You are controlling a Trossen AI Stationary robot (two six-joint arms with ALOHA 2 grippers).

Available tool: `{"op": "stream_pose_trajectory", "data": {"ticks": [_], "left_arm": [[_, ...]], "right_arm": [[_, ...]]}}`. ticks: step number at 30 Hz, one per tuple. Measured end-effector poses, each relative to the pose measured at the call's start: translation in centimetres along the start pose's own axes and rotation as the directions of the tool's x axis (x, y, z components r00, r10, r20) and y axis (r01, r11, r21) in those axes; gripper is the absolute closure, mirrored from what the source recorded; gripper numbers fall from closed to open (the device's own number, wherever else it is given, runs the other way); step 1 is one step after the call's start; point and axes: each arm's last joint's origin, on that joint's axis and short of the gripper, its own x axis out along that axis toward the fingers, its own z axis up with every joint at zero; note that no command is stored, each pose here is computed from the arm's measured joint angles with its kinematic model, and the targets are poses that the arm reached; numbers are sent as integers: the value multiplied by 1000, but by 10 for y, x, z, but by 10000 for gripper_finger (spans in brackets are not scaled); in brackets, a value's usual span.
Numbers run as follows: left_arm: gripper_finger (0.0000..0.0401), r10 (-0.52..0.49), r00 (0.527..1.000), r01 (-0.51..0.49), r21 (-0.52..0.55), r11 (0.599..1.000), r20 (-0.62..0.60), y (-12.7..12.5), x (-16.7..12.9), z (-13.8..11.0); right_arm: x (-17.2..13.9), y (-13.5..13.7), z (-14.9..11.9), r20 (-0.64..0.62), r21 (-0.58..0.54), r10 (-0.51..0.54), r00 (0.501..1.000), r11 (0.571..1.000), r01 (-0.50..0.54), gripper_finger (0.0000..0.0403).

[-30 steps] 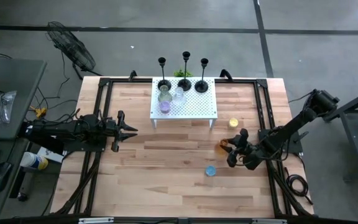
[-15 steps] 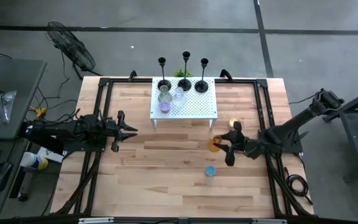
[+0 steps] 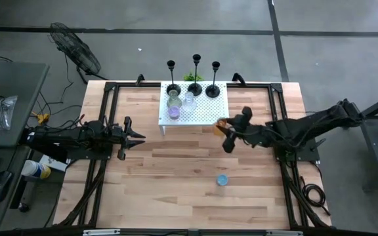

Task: Pick & Place candle stick holders
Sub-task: Put the orange candle holder on the shelf aligned with the transparent candle holder

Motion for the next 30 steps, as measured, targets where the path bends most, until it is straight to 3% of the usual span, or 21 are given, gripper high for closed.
{"op": "stream_pose_trajectory", "data": {"ticks": [7,15,30], "left_arm": [[324,0,1000,0,0,1000,0,0,0,0],[324,0,1000,0,0,1000,0,0,0,0],[324,0,1000,0,0,1000,0,0,0,0]], "right_arm": [[33,-9,12,35,84,-105,994,991,101,269],[67,-23,18,23,62,-206,978,977,204,268],[103,-45,17,12,29,-218,976,976,218,268]]}}
